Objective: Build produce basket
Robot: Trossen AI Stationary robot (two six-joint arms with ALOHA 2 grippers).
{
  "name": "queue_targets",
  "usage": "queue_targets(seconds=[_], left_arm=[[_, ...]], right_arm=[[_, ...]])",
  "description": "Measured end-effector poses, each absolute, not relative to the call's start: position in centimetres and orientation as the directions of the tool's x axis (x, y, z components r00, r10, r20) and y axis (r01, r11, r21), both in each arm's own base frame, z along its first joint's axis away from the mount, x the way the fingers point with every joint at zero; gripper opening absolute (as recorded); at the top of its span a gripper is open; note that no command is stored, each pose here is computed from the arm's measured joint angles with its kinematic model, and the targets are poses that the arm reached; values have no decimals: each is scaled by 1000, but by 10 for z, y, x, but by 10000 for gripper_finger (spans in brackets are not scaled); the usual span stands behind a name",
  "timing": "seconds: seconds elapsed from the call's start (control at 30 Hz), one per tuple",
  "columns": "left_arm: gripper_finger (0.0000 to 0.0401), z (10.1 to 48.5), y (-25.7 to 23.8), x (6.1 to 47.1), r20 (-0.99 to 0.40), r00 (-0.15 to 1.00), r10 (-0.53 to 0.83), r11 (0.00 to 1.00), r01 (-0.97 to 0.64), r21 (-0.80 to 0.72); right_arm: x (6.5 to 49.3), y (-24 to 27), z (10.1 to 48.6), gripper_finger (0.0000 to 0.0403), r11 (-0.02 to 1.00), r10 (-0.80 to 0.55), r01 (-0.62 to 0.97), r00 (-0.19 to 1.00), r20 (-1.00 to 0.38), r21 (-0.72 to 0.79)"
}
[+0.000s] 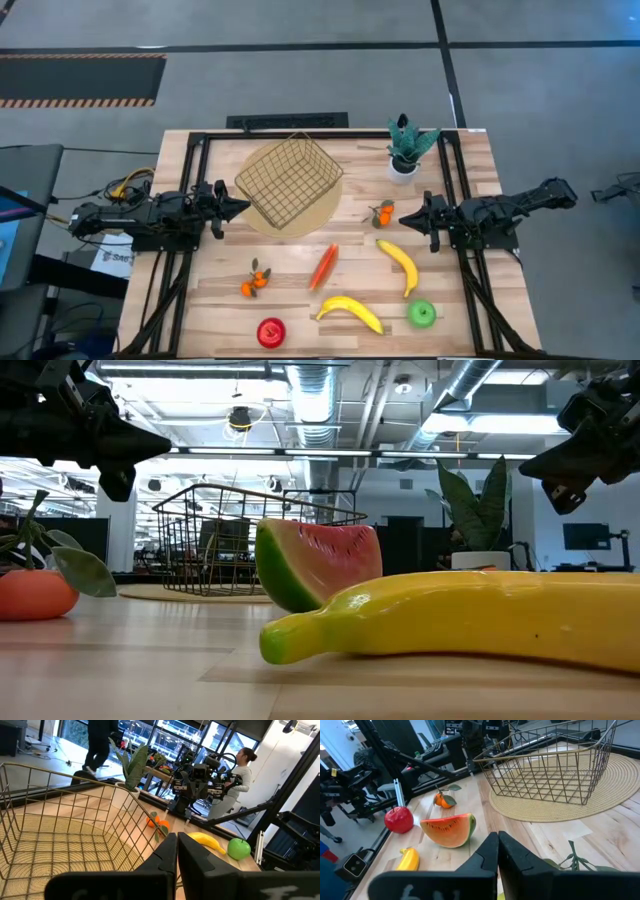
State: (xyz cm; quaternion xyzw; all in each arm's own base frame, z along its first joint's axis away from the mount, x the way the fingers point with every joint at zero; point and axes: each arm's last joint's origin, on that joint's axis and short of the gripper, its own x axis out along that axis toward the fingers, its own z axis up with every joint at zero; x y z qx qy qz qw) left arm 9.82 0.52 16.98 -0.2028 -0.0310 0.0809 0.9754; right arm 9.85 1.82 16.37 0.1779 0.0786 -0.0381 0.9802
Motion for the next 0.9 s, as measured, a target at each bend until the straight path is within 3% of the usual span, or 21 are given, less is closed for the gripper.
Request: queue_targets(seconds=[0.67,0.9], left_arm=[[0,170,5,98,28,985,171,905,-146,-401],[0,170,5,98,28,985,171,792,-121,-598]], right_arm=[[99,18,166,31,931,-46,93,989,-138,354],[100,18,181,31,911,-80,63,996,25,407]])
